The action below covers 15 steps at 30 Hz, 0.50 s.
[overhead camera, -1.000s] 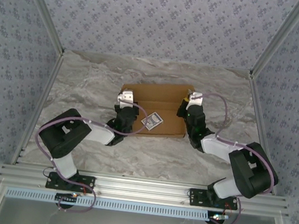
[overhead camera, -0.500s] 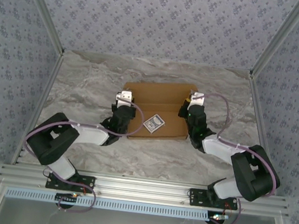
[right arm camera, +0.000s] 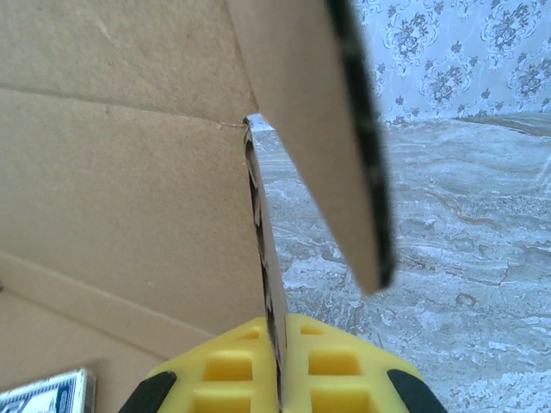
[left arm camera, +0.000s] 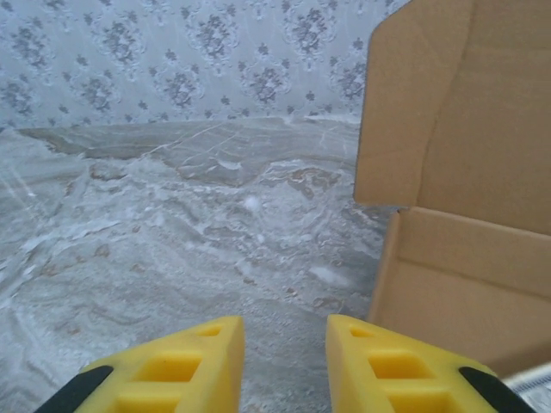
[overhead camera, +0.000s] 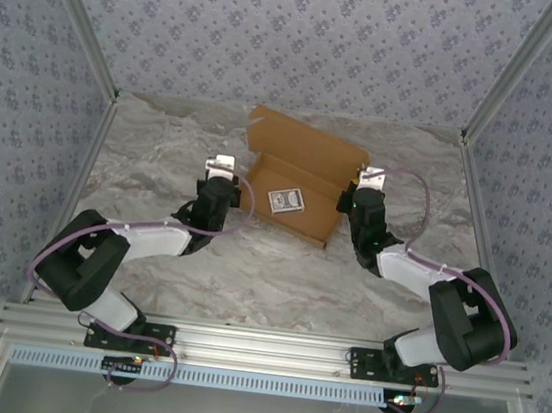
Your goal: Fold the paper box
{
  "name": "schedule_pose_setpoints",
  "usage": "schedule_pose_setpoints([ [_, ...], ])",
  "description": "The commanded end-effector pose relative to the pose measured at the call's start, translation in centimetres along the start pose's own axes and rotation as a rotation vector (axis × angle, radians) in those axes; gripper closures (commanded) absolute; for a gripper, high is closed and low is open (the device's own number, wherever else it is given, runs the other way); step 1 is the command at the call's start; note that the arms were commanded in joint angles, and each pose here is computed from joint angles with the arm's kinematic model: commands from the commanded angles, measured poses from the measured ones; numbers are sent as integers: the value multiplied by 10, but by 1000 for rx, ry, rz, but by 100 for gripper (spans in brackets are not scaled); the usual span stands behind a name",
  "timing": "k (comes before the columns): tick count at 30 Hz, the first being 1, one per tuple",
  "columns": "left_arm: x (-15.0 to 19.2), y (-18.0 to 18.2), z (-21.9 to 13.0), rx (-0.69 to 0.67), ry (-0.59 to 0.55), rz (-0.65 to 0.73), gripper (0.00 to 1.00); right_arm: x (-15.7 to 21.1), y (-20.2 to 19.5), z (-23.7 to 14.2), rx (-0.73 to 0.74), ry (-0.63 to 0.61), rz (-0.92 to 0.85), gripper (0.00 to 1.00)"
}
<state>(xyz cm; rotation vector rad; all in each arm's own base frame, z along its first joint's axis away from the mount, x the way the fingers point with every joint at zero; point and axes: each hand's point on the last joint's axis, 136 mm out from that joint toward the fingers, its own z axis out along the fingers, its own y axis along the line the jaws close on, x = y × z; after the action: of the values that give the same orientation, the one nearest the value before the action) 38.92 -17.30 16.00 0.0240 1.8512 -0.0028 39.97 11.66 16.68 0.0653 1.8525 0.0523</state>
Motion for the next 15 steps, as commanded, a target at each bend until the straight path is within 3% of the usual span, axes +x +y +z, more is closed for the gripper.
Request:
schedule_pose_setpoints([
  [1, -10, -5, 9, 60, 28, 16, 63, -9, -2, 5, 11, 10, -31, 99],
  [5, -15, -3, 20, 196, 100, 34, 42, -9, -5, 9, -14, 41, -58, 99],
  [8, -20, -8, 33, 318, 158, 77, 32, -11, -7, 14, -45, 64, -76, 99],
  [15, -41, -30, 75, 576, 211, 126, 25, -11, -5, 26, -111, 108, -131, 99],
])
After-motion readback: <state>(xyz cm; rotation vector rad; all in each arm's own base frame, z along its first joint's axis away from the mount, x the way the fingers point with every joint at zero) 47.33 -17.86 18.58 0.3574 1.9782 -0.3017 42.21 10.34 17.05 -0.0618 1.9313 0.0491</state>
